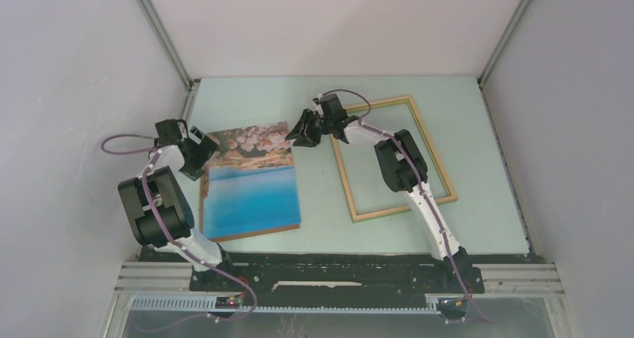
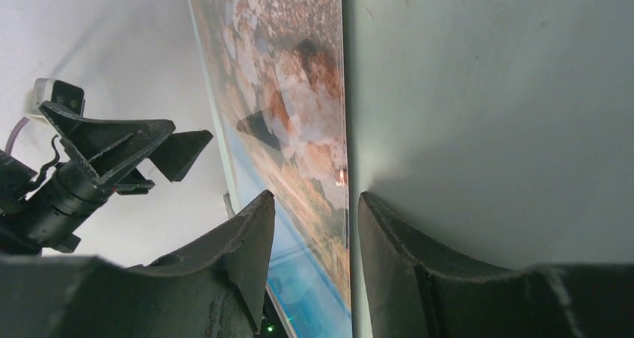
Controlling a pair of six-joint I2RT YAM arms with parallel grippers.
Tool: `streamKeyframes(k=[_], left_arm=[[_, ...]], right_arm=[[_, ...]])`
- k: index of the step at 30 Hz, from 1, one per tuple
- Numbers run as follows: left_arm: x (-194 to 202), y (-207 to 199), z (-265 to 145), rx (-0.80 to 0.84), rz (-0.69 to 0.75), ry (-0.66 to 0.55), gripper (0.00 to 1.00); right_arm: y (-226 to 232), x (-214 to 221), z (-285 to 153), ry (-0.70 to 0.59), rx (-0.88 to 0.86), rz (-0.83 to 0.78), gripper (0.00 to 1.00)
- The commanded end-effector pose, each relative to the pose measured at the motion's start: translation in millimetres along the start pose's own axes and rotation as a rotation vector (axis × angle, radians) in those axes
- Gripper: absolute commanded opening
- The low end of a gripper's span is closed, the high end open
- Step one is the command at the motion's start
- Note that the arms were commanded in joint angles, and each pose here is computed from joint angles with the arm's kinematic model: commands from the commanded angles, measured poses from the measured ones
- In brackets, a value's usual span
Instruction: Put the photo into the frame
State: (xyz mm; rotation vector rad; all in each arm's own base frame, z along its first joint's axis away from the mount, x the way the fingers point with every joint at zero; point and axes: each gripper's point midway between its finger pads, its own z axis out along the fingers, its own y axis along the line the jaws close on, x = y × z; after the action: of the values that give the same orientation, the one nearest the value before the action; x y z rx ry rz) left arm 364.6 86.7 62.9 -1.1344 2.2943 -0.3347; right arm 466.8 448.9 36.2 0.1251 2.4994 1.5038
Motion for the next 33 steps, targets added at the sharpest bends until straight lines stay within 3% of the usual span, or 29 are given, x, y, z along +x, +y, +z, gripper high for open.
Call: streamKeyframes(k=[1, 17, 33], left_arm=[[-17, 6, -5, -0.057, 0.042, -0.052, 1.00], [-34, 23, 8, -0.102, 0.014, -0.080, 1.00], [-14, 19, 16, -0.038, -0.020, -0.011, 0.99]], right_arm=[[9, -11, -20, -0.061, 0.042, -0.037, 0.56], [6, -9, -18, -0.032, 0.021, -0.029, 0.61], [7, -8, -14, -0.021, 0.018, -0.026, 0.61]])
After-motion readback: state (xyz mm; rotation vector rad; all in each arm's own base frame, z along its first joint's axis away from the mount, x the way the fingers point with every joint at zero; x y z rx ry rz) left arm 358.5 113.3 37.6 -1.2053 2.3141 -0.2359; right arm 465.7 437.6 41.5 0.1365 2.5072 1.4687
